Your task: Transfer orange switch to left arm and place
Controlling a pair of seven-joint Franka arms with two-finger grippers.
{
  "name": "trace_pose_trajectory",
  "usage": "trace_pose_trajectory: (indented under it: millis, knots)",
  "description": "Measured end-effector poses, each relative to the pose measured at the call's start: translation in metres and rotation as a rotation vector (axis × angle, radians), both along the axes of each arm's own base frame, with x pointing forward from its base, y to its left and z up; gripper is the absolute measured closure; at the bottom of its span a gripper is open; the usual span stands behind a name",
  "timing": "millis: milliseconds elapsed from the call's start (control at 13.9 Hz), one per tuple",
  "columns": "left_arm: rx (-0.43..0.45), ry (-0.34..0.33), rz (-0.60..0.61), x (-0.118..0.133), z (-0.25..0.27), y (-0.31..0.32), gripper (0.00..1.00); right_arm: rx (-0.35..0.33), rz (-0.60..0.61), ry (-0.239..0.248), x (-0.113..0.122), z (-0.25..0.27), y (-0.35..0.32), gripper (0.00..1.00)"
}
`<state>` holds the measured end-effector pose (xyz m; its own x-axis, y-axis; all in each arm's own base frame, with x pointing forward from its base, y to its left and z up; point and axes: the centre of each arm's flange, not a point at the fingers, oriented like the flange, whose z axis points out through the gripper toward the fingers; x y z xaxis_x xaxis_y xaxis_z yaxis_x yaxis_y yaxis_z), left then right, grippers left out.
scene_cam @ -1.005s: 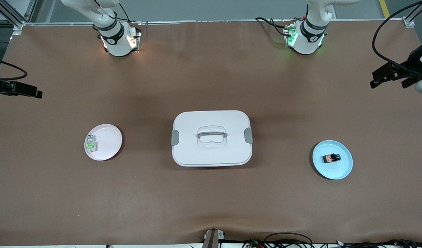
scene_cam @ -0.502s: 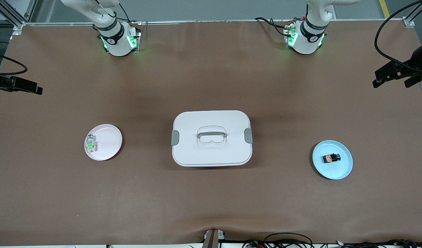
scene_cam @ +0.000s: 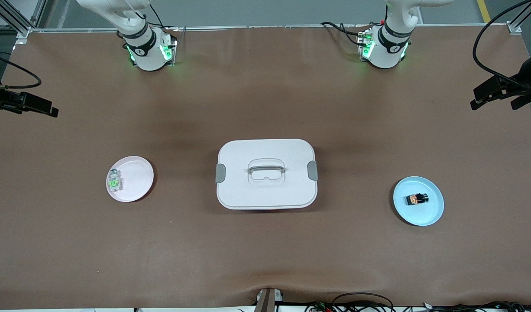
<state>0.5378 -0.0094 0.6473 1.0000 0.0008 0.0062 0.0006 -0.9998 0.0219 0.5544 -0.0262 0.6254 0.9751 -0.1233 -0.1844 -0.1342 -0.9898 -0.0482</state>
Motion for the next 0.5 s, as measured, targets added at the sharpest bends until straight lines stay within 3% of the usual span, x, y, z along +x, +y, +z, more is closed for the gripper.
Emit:
trace_pose_trajectory:
  millis: [502]
  knots:
    - [0.000,0.002,0.007,-0.0001,-0.0001,0.0037,0.00,0.002,-0.002,-0.007,-0.0087,-0.0029,-0.0006,0.00]
